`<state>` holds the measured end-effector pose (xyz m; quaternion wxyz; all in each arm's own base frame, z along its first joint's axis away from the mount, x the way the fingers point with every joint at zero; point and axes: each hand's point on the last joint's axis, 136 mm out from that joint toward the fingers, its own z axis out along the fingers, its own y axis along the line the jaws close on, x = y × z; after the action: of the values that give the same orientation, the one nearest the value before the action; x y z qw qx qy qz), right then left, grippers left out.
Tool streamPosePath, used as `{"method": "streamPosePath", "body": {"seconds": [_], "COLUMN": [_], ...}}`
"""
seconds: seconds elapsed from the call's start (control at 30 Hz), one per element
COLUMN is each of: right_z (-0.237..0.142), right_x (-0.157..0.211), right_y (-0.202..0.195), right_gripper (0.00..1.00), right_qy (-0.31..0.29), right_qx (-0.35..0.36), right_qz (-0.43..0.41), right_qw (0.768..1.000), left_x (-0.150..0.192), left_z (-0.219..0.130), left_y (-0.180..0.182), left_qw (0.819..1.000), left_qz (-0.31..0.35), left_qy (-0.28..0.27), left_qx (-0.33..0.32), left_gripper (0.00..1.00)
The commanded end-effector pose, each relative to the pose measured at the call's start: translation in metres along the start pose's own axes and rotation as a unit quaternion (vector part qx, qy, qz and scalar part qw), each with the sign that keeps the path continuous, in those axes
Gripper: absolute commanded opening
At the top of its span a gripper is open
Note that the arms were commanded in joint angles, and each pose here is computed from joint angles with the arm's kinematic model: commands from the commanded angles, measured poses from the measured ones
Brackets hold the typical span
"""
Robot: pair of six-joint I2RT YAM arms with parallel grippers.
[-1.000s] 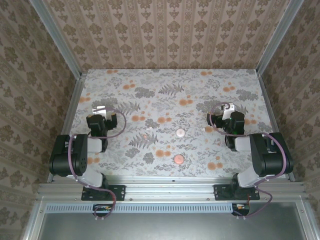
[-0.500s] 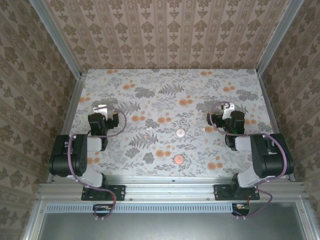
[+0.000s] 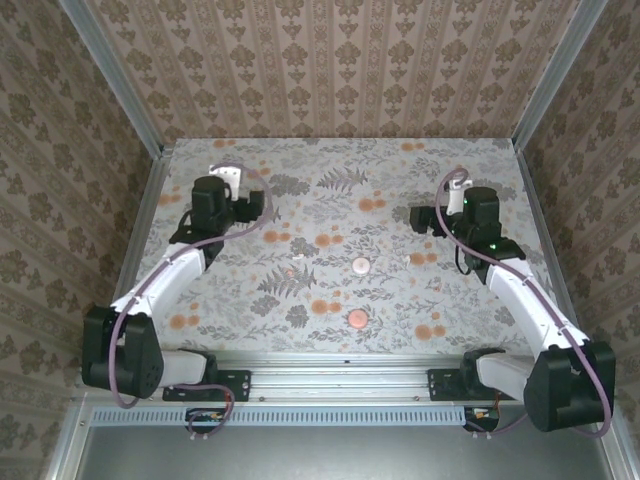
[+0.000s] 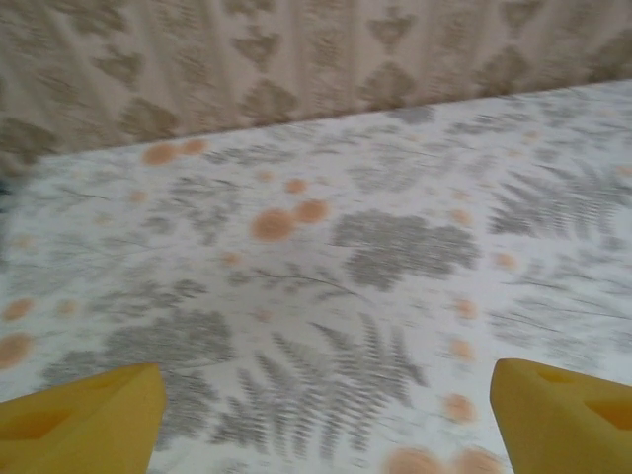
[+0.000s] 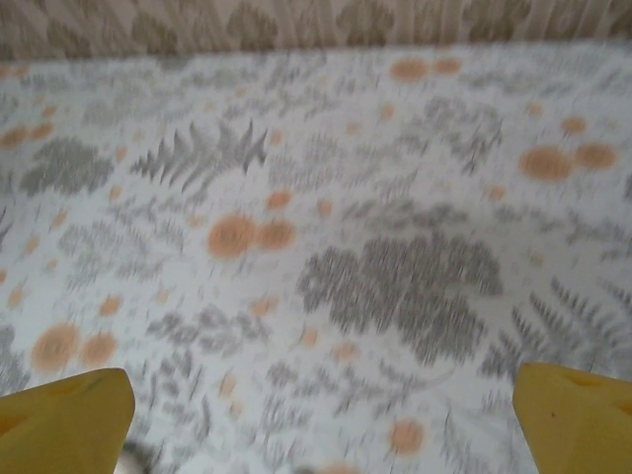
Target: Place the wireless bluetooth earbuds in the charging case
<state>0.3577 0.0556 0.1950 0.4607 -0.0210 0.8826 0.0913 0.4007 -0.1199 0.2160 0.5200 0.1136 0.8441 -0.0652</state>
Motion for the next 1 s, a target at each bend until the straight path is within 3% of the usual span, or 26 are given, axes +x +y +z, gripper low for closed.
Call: {"method": "streamPosePath", "body": {"seconds": [0.0, 0.17, 0.33, 0.5, 0.67, 0.97], "right_z": [-0.022, -0.037, -0.046, -0.046, -0.025, 0.031], "right_x": [0.045, 0.077, 0.091, 0.110, 0.113, 0.127], "right_y": [0.014, 0.043, 0.070, 0.092, 0.109, 0.128], "right_gripper": [1.00, 0.94, 0.83, 0.79, 0.72, 0.73], "right_qy": [0.121, 0.204, 0.253, 0.300, 0.335, 0.397], "right_qx": [0.007, -0.025, -0.053, -0.051, -0.034, 0.018], "right_qz": [0.000, -0.022, 0.011, -0.009, 0.009, -0.045], "right_qw": [0.993, 0.978, 0.966, 0.952, 0.941, 0.916], "left_x": [0.045, 0.084, 0.124, 0.157, 0.173, 0.183], "left_z": [-0.012, -0.025, -0.039, -0.056, -0.071, -0.074], "left_y": [-0.035, -0.069, -0.072, -0.071, -0.059, -0.054], "left_qw": [0.990, 0.969, 0.952, 0.937, 0.937, 0.933], "left_qz": [-0.043, -0.083, -0.136, -0.182, -0.188, -0.183], "left_qy": [0.125, 0.207, 0.256, 0.286, 0.289, 0.305], "left_qx": [0.058, 0.110, 0.100, 0.085, 0.056, 0.051], "left_gripper": [0.84, 0.83, 0.82, 0.79, 0.78, 0.77]}}
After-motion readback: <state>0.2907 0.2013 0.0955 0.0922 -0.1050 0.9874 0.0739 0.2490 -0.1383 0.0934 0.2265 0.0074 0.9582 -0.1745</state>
